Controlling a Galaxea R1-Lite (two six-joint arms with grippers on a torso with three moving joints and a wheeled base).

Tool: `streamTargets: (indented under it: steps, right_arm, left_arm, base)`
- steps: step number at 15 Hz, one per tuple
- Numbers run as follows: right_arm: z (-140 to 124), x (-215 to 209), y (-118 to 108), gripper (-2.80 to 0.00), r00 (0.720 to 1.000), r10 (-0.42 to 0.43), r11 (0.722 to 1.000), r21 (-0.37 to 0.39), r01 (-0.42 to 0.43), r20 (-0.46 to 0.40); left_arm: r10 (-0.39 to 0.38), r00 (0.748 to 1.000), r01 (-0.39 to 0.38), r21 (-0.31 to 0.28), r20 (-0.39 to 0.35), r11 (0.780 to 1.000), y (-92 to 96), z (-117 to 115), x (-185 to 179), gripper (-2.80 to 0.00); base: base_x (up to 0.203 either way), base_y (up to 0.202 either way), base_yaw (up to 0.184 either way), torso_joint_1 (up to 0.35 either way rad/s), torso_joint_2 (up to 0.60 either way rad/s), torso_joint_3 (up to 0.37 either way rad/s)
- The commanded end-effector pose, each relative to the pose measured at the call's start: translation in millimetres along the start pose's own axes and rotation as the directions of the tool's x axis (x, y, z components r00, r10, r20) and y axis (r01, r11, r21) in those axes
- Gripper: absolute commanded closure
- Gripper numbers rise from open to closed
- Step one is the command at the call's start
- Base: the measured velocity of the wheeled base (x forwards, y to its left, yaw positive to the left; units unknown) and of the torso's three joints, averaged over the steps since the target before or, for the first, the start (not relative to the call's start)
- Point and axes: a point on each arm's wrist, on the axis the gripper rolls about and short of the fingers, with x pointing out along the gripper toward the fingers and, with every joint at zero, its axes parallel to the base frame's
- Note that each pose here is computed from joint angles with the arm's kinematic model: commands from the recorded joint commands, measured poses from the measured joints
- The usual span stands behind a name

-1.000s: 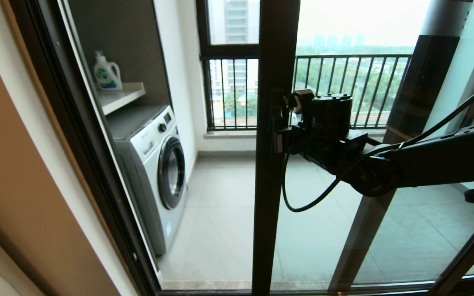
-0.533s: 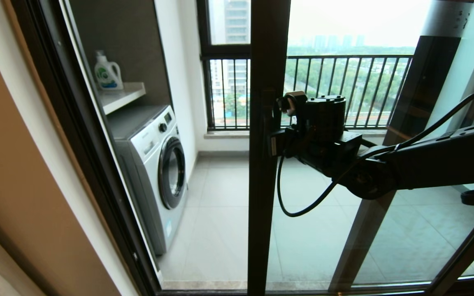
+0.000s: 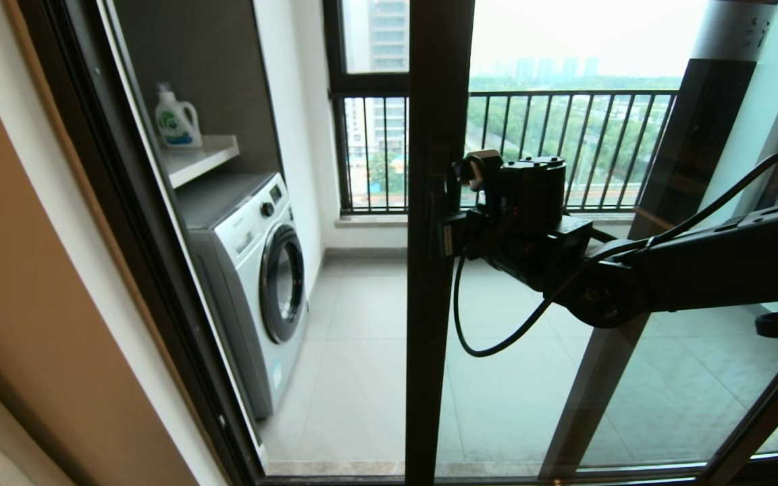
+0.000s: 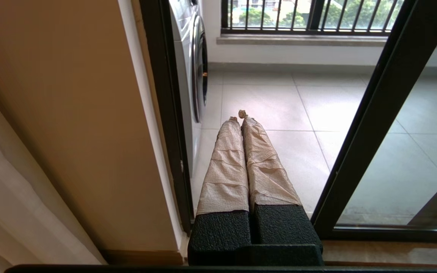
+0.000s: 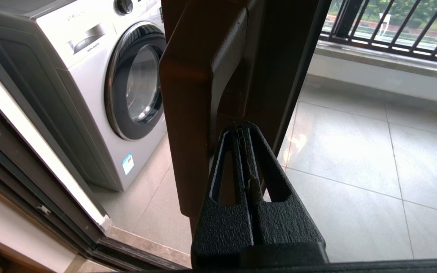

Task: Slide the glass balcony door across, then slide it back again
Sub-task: Close the slid door

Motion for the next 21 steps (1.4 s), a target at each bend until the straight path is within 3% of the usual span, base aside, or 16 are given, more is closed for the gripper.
streamTargets:
  steps: [1, 5, 9, 16, 21]
  right_arm:
    - [-3, 3, 1, 0.0, 1.0, -0.001, 1.0, -0.002, 0.001, -0.004]
    - [-2, 2, -3, 0.0, 1.0, -0.015, 1.0, 0.0, 0.015, -0.001]
    - [24, -23, -23, 0.0, 0.997, -0.051, 0.999, 0.021, 0.05, 0.053]
    - [55, -130, -40, 0.0, 0.991, -0.044, 0.998, 0.043, 0.039, 0.128]
    - [32, -202, -45, 0.0, 0.993, -0.054, 0.998, -0.037, 0.059, 0.109]
  left_arm:
    - [0.0, 1.0, 0.0, 0.0, -0.001, 1.0, 0.0, 0, 0, 0.0]
    - [0.0, 1.0, 0.0, 0.0, -0.001, 1.0, 0.0, 0, 0, 0.0]
    - [-0.001, 1.0, 0.001, 0.0, -0.001, 1.0, 0.0, 0, 0, 0.0]
    - [0.0, 1.0, 0.0, 0.0, 0.0, 1.0, 0.0, 0, 0, 0.0]
    - [0.0, 1.0, 0.0, 0.0, -0.001, 1.0, 0.0, 0, 0, 0.0]
  base:
    - [0.0, 0.0, 0.0, 0.0, 0.0, 0.0]
    - [0.0, 0.0, 0.0, 0.0, 0.0, 0.0]
    - [0.0, 0.0, 0.0, 0.0, 0.0, 0.0]
    - [0.0, 0.0, 0.0, 0.0, 0.0, 0.0]
    - [0.0, 0.0, 0.0, 0.0, 0.0, 0.0]
